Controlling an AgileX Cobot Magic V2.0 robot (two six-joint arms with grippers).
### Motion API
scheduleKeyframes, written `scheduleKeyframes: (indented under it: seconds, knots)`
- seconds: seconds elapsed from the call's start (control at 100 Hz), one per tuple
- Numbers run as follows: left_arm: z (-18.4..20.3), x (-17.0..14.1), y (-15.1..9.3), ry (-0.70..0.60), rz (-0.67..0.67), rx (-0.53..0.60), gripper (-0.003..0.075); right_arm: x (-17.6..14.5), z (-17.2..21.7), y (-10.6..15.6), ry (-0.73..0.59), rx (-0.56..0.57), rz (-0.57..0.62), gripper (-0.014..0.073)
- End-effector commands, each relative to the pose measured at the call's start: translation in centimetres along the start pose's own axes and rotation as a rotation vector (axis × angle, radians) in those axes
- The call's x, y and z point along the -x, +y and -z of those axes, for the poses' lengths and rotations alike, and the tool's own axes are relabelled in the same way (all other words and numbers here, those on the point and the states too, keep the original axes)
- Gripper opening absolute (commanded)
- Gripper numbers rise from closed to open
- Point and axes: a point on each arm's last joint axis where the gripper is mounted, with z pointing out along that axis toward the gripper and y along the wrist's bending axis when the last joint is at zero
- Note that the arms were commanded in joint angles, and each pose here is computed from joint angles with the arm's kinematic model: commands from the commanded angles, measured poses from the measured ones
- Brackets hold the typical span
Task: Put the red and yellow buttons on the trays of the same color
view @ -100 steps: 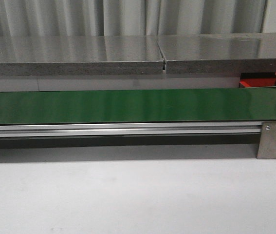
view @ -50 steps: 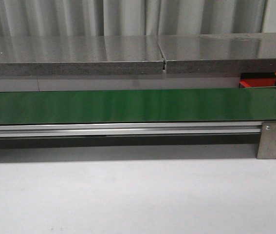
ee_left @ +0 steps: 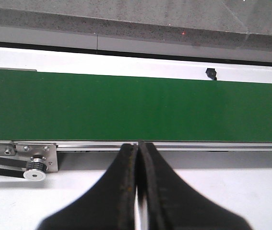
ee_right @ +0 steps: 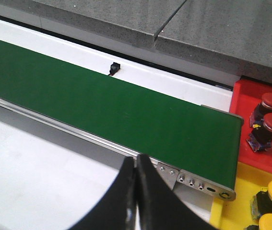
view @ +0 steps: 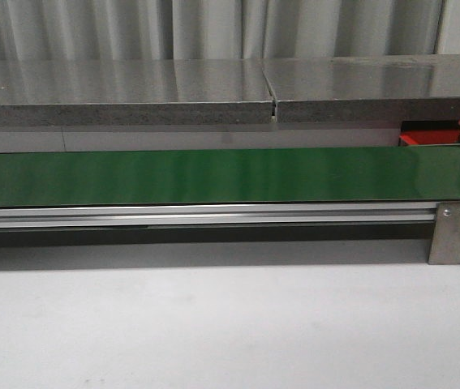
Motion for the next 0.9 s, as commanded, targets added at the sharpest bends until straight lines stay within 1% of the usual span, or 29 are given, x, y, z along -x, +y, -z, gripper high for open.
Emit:
scheduleKeyframes:
  seconds: [0.0,0.33,0.47,0.58,0.68,0.69,0.7,0.78,0.89]
  knots:
    - [0.3,1.4,-0.1,-0.091,0.016,0.002,-0.0019,1.3,0.3,-0.2,-0.082,-0.024,-0.012,-0.0060]
    - [0.3,1.4,-0.1,-0.091,0.016,0.002,-0.0019,1.3,0.3,-0.2,-0.083,-0.024,-0.012,-0.0060]
    - [0.3,1.4,-0.1,-0.091,0.016,0.002,-0.0019,1.5,0.4,-0.5,-0.113,-0.050,-0.004,-0.0060]
    - [0.3,1.4,-0.1,-0.091,0.016,0.002,-0.0019,1.2,0.6,-0.8,-0.122,-0.095,0.002,-0.0060]
    - [0.3,1.4,-0.1,-0.091,0.016,0.002,-0.0019,0.3,0.8,-1.2,-0.119,-0.160,-0.038,-0.0060]
    - [0.3,1.4,-0.1,-0.091,0.016,0.002,-0.0019,0.2,0.9,-1.3,-0.122,-0.172,-0.027,-0.0060]
    - [0.3,1.4,-0.1,-0.091,0.016,0.002,-0.0019,0.0,0.9,-1.3,-0.121,-0.176,-0.043,-0.0060]
    - [0.3,1.4,-0.1,-0.091,0.016,0.002,-0.0019,-1.0,1.3,-1.5,-0.156,-0.233,-0.048,-0.0060]
    - [0.3,1.4,-0.1,-0.091,0.016,0.002,-0.0019,-2.8,1.8,-1.5,-0.209,-0.272,-0.052,-0.0060]
